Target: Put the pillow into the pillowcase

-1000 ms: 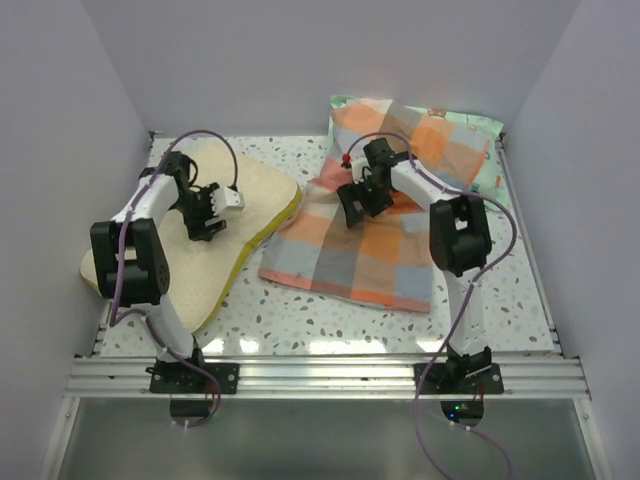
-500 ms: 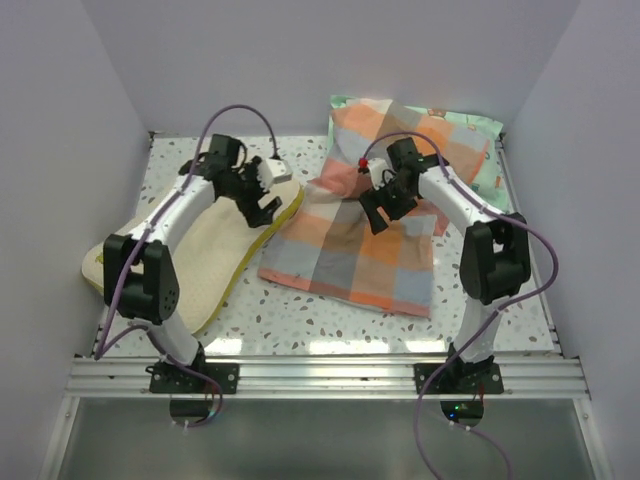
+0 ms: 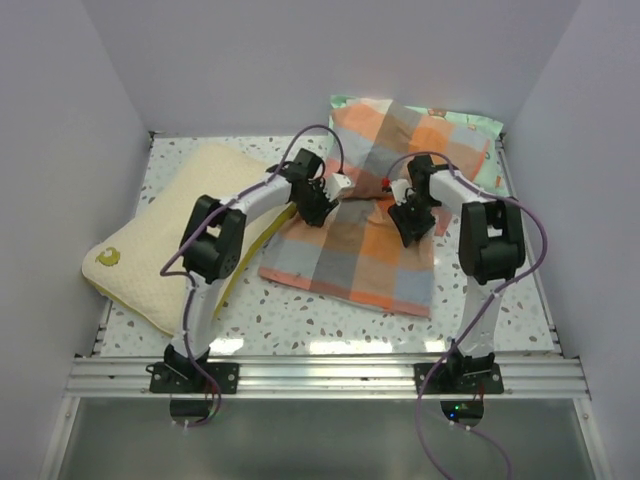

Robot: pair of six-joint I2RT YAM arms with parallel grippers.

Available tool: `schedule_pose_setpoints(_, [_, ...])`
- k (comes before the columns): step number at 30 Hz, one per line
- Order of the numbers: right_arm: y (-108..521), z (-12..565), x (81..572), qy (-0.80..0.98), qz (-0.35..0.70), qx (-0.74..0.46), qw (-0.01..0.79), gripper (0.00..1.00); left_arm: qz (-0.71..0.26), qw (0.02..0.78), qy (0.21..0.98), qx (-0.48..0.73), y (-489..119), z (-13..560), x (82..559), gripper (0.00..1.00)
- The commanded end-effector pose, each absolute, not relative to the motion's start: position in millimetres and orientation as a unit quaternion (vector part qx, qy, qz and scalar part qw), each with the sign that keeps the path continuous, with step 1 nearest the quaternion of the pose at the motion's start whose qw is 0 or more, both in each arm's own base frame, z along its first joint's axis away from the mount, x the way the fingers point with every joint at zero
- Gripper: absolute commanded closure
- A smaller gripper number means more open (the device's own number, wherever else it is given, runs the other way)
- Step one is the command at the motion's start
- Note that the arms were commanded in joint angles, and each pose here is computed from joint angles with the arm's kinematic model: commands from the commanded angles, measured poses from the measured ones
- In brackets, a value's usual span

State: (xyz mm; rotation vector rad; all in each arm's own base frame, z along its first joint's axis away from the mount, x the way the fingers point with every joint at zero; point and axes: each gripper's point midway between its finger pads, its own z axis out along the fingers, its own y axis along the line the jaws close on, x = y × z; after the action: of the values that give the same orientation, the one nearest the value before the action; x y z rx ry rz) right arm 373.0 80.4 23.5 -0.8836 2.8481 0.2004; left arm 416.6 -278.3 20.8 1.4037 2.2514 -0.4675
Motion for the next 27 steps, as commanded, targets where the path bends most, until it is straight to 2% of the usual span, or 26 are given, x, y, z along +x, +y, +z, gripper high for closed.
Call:
schedule_pose_setpoints(1, [44,23,361,0.956,0.043,-0.286,0.051,0.55,-0.155,0.228,0.838,0.472,-285,13,435,0.66])
schedule_pose_setpoints(3, [35,16,345,0.957,0.047,-0.283,0.030,0.55,-0.156,0.226,0.842,0.464,-292,-2,446,0.73])
schedule_pose_setpoints(4, [33,14,340,0.958,0.049,-0.283,0.023,0.55,-0.153,0.229,0.844,0.461,-296,-6,452,0.81])
schedule_pose_setpoints(6, [28,9,325,0.959,0.052,-0.279,0.006,0.56,-0.149,0.245,0.848,0.446,-309,-15,476,0.90])
schedule_pose_setpoints(10, [28,11,317,0.962,0.057,-0.268,0.001,0.56,-0.151,0.309,0.836,0.427,-337,-13,525,0.95])
schedule_pose_setpoints(12, [35,17,317,0.964,0.076,-0.256,0.003,0.52,-0.139,0.367,0.822,0.413,-345,-1,555,0.94])
schedule_pose_setpoints(14, [42,35,325,0.963,0.089,-0.252,0.022,0.49,-0.144,0.402,0.806,0.410,-351,19,565,0.86])
schedule_pose_setpoints(15, [51,45,329,0.961,0.112,-0.251,0.039,0.45,-0.154,0.428,0.792,0.407,-357,36,572,0.77])
schedule_pose_setpoints(16, [57,61,338,0.958,0.121,-0.253,0.064,0.43,-0.183,0.453,0.771,0.409,-364,76,569,0.70])
schedule_pose_setpoints(17, [66,83,343,0.952,0.131,-0.257,0.098,0.41,-0.199,0.449,0.773,0.401,-357,82,564,0.62])
schedule_pose_setpoints(18, [74,95,346,0.949,0.140,-0.257,0.116,0.39,-0.213,0.462,0.764,0.397,-356,103,561,0.48])
schedule_pose_setpoints(21, [114,133,349,0.930,0.157,-0.285,0.171,0.39,-0.251,0.467,0.749,0.397,-336,171,530,0.31])
schedule_pose_setpoints(24, [162,146,338,0.907,0.156,-0.332,0.208,0.41,-0.270,0.459,0.755,0.384,-301,223,493,0.23])
schedule_pose_setpoints(25, [173,141,335,0.902,0.153,-0.344,0.212,0.43,-0.274,0.476,0.749,0.370,-278,256,486,0.21])
schedule_pose_setpoints(27, [201,134,319,0.888,0.145,-0.385,0.207,0.45,-0.288,0.447,0.779,0.333,-246,256,469,0.18])
